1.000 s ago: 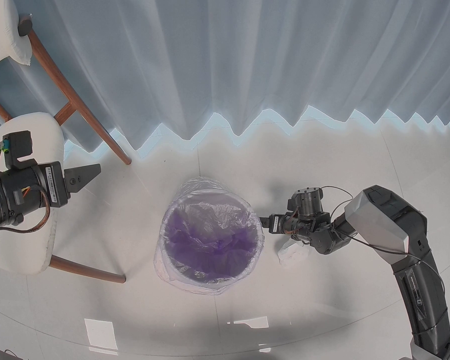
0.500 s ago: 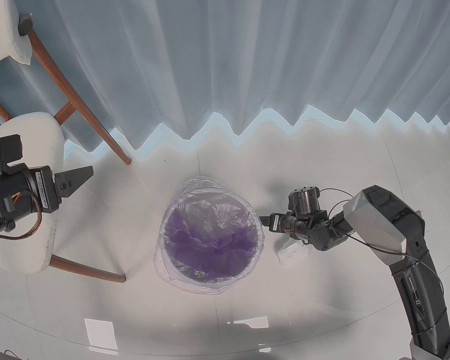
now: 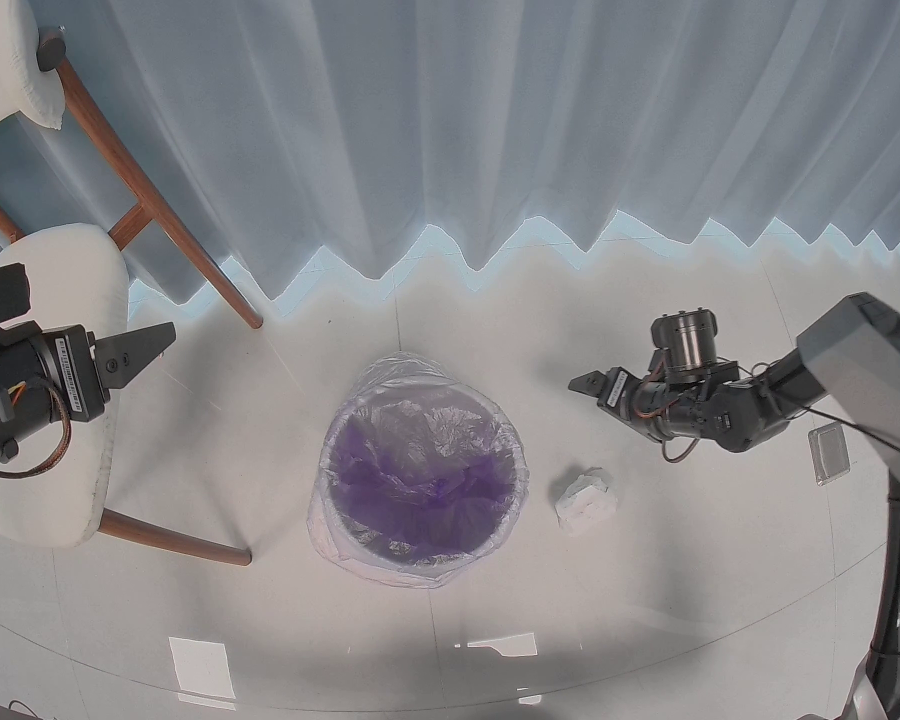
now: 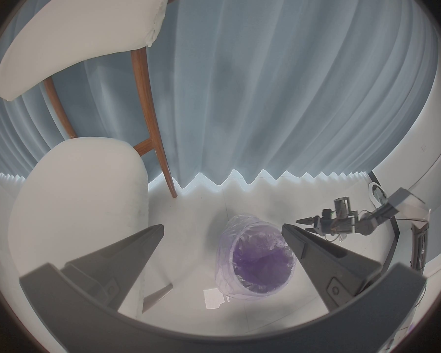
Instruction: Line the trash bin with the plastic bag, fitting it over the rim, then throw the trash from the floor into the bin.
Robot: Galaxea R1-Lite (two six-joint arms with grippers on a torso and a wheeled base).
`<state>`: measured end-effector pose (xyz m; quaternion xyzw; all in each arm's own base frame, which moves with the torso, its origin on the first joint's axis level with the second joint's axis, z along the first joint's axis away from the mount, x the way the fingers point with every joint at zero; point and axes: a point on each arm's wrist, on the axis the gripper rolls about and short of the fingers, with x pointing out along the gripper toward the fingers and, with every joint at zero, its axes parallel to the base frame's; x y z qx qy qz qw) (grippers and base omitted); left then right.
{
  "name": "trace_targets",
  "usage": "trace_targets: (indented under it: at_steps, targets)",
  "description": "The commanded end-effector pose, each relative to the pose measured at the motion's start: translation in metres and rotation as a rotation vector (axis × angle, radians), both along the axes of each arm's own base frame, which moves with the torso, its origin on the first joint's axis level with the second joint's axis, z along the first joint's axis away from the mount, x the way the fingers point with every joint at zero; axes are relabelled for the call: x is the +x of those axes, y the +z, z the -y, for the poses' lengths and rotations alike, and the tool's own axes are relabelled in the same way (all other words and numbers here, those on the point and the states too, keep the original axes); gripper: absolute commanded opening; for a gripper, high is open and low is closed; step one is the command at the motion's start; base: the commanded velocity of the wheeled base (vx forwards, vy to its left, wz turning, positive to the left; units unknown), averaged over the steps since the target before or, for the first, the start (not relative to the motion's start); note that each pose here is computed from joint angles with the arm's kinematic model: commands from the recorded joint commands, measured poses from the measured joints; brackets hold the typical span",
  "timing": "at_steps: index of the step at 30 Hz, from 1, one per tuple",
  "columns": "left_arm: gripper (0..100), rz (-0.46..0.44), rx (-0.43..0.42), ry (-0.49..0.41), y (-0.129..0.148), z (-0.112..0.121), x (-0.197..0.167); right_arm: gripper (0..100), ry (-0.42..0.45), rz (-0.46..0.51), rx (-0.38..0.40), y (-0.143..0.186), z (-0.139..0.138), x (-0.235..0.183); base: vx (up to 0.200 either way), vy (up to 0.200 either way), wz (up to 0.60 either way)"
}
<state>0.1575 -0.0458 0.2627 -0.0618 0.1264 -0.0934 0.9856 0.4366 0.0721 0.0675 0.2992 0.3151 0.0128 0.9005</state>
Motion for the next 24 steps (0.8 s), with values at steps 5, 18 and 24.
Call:
trace_targets:
  at_steps: [5,18,24]
  targets:
    - [100,0.006,-0.03,-0.069,-0.003,0.004,0.012,100,0.003,-0.001,0.04,0.074,0.022,-0.152,0.0,0.0,0.0]
    - [100,-0.402,0.031,-0.097,-0.101,0.012,0.037,100,0.08,-0.012,-0.054,0.065,0.031,-0.229,0.0,0.0,0.0]
    - [100,-0.531,0.025,-0.097,-0.155,0.017,0.045,100,0.084,-0.039,-0.061,0.058,0.032,-0.238,0.0,0.0,0.0]
